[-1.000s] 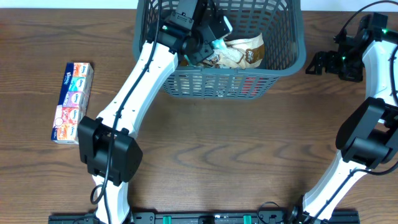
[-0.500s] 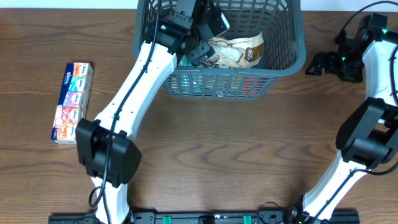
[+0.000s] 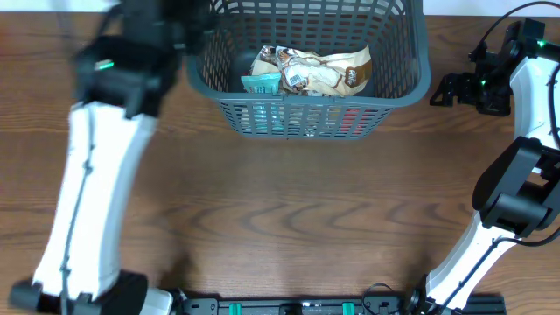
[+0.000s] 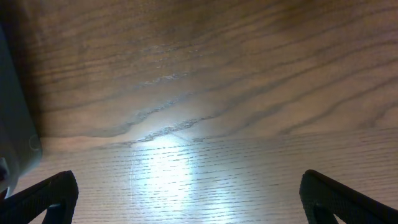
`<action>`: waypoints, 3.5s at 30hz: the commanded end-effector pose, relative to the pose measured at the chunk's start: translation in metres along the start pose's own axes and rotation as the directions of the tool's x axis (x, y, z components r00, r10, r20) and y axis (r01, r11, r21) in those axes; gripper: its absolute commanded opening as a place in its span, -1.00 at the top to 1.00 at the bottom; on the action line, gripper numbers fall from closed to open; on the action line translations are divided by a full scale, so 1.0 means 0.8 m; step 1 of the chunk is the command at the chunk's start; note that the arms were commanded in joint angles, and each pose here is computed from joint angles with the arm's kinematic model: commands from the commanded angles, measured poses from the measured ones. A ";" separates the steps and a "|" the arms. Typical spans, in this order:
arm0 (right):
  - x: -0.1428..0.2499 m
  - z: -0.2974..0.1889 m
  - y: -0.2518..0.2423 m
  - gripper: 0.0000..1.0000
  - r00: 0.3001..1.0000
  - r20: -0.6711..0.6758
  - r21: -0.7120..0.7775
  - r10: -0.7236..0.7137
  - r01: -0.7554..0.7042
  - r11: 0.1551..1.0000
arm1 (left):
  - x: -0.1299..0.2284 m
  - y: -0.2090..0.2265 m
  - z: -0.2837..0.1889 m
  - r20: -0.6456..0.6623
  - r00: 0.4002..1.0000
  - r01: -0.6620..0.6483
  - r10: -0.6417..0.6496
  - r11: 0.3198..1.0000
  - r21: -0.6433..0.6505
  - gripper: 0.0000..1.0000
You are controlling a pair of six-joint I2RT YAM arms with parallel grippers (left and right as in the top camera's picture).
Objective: Pack container
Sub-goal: 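Carry the wipes over the basket and release them inside, then move the left gripper to the Kleenex tissue multi-pack, then close the left gripper on the tissue pack and lift it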
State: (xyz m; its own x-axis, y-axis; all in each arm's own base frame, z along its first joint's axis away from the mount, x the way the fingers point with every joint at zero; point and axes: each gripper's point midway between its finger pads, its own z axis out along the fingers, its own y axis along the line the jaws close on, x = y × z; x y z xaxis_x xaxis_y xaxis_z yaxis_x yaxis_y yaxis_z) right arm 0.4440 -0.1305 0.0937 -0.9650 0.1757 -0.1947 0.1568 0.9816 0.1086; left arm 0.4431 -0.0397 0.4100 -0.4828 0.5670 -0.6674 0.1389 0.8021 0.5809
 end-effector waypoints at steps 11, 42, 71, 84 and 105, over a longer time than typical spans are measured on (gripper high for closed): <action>0.002 0.004 0.002 -0.99 1.000 -0.009 0.000 -0.029 0.029 1.000 | 0.253 0.119 -0.011 -0.428 0.713 0.509 -0.556 0.830 -0.230 -0.97; 0.003 0.004 -0.002 -0.98 0.999 -0.014 0.019 -0.036 0.036 0.999 | 0.442 -0.018 0.159 -0.840 0.348 0.606 -0.416 0.783 -0.137 -0.97; 0.005 0.003 -0.006 -0.98 0.999 -0.022 0.035 -0.034 0.035 0.999 | 0.395 -0.068 0.172 -0.747 0.641 0.620 -0.177 0.692 0.368 -0.97; 0.006 0.003 -0.005 -0.99 0.999 -0.025 0.034 -0.033 0.034 0.999 | 0.442 -0.048 0.167 -0.795 0.595 0.577 -0.116 0.750 0.323 -0.97; 0.013 0.003 -0.013 -0.98 0.999 -0.048 0.069 -0.024 0.027 0.997 | 0.517 -0.090 0.207 -0.867 0.498 0.579 -0.013 0.750 0.321 -0.97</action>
State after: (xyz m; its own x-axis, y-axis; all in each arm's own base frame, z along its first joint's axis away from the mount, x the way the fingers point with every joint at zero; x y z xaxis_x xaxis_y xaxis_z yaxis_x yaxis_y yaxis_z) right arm 0.4359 -0.1358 0.0918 -0.9733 0.1595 -0.1649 0.1504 0.9864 0.0664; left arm 0.3813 0.1664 0.0269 -0.9952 0.0936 0.0269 0.0906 0.9909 -0.0992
